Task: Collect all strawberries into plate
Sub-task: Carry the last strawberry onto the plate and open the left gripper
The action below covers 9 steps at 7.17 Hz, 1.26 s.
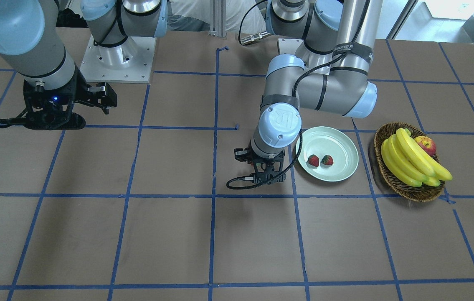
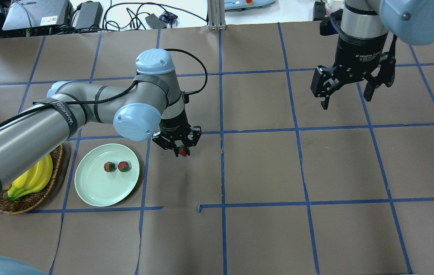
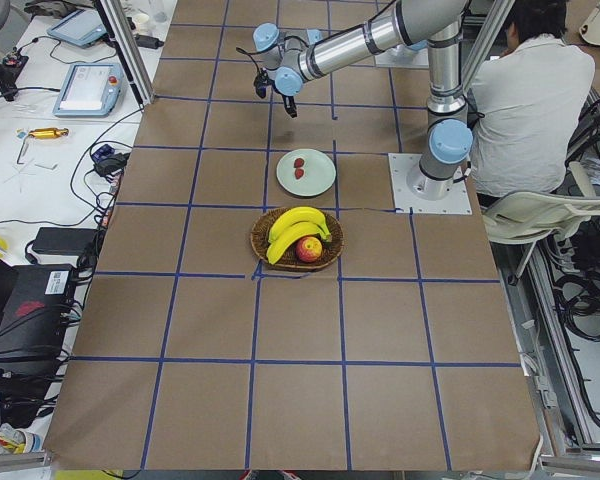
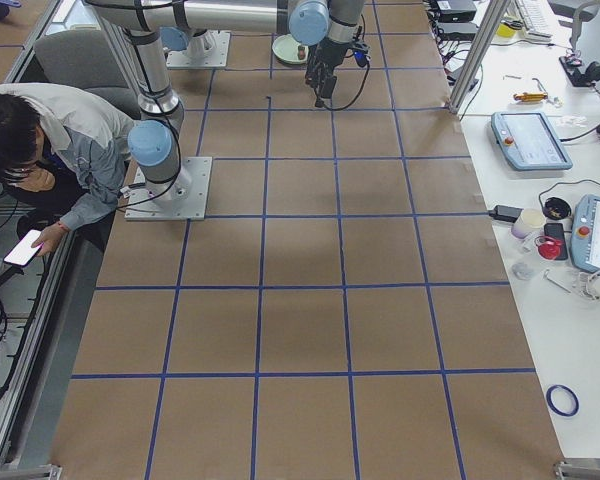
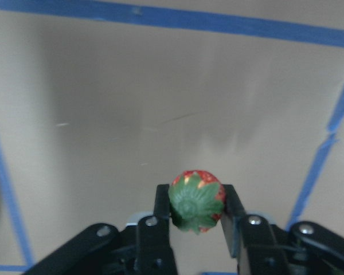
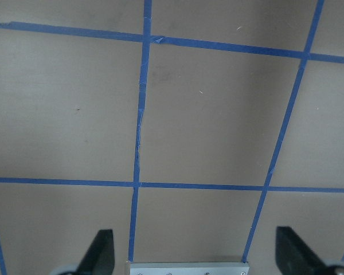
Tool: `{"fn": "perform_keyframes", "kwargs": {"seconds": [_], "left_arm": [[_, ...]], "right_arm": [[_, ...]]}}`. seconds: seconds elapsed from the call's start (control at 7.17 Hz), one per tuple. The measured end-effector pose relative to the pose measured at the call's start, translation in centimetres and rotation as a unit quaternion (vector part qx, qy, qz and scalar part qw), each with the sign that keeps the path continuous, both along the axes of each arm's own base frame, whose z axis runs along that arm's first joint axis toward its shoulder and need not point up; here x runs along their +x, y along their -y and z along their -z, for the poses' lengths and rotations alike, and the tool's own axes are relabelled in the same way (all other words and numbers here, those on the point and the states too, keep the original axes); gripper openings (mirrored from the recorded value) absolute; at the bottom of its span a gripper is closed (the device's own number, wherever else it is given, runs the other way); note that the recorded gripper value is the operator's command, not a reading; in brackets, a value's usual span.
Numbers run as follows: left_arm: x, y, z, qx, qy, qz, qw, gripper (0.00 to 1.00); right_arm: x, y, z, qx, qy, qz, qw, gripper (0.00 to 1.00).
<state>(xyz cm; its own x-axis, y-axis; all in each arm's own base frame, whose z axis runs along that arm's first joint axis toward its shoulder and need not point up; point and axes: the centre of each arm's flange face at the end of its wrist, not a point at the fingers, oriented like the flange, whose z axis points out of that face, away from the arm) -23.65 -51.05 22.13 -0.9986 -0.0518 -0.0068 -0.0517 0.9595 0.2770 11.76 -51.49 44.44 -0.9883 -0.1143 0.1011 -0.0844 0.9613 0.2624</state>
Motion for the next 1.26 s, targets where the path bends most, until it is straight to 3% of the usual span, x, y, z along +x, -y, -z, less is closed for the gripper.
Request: {"fn": "perform_keyframes", "kwargs": {"seconds": [0.28,0.56,0.7,0.84,0.98,1.26], "left_arm": [[5.8,0.0,-0.8,0.041,0.03,0.077,0.9957,0.0],[10.7,-0.5,0.2,0.091,0.041,0.157,0.9825,0.0],[12.4,-0.8,1.0,0.109,0.042,0.179,0.9768,0.26],[13.6,-0.9,1.6,0.121,0.043,0.185,0.9742,0.83],[14.0,-1.1,2.2,0.129,0.043,0.185,0.9734,1.0],[14.3,-1.6,2.5,0.134,0.044,0.179,0.9736,1.0]], "right_arm": [[0.1,0.0,0.1,0.0,0.004,0.001,1.0,1.0],[0.1,0.0,0.5,0.002,0.003,0.001,1.0,1.0],[0.0,0.0,0.6,0.003,0.003,0.001,1.0,1.0],[0.0,0.0,0.6,0.003,0.003,0.001,1.0,1.0],[0.0,0.0,0.7,0.002,0.003,0.002,1.0,1.0],[0.0,0.0,0.7,0.002,0.004,0.001,1.0,1.0]]}}
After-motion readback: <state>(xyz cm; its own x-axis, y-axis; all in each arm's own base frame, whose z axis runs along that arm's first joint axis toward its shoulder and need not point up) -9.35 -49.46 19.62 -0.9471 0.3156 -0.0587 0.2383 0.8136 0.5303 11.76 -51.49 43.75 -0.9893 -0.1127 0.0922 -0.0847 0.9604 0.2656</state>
